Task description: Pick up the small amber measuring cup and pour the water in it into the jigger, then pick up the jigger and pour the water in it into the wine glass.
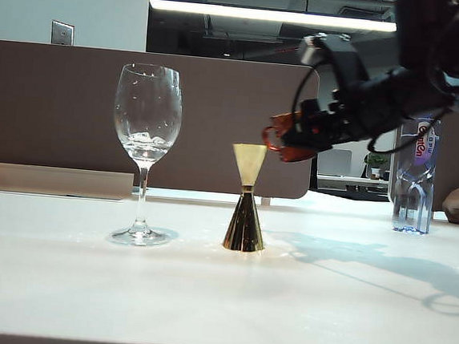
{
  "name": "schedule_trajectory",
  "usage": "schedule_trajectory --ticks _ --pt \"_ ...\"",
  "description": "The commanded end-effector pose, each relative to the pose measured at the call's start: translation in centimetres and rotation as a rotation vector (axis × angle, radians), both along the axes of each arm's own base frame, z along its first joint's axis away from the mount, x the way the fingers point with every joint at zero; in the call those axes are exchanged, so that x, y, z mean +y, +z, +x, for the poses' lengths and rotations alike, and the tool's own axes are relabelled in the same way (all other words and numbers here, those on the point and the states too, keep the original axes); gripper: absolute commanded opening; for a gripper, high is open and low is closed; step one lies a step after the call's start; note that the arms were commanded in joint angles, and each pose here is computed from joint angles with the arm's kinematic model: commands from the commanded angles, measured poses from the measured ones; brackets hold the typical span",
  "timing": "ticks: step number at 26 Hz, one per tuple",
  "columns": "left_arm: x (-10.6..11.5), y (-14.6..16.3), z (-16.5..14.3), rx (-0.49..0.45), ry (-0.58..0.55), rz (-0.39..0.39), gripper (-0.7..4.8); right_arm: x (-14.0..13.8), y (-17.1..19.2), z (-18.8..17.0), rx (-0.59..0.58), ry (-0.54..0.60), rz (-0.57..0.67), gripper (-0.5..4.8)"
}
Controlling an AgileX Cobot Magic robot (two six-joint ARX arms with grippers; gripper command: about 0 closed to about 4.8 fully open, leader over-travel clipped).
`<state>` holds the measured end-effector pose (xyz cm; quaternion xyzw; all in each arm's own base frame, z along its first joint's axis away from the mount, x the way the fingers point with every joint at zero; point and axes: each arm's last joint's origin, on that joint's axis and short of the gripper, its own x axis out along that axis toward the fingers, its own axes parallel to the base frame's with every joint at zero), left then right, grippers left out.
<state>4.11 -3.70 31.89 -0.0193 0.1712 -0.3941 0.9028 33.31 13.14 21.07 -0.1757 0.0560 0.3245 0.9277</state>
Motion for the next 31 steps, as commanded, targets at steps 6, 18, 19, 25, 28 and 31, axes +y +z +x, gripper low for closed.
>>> schedule_trajectory --ticks 6,18,19,25,28,31 --pt "0.0 0.3 0.0 -0.017 -0.001 -0.008 0.26 2.0 2.0 0.1 -0.165 0.004 -0.186 -0.01" --pt "0.0 0.3 0.0 -0.017 -0.002 -0.008 0.26 3.3 1.9 -0.5 -0.312 0.071 -0.396 -0.01" --pt "0.0 0.3 0.0 -0.017 -0.002 -0.008 0.26 3.3 1.9 -0.5 -0.318 0.073 -0.403 -0.01" --pt "0.0 0.3 0.0 -0.017 -0.002 -0.008 0.26 3.5 2.0 -0.6 -0.372 0.094 -0.470 -0.01" --pt "0.0 0.3 0.0 -0.017 -0.001 -0.008 0.26 3.4 2.5 -0.8 -0.420 0.105 -0.515 -0.01" --pt "0.0 0.3 0.0 -0.017 -0.002 -0.008 0.26 3.3 3.1 -1.0 -0.457 0.106 -0.536 -0.01"
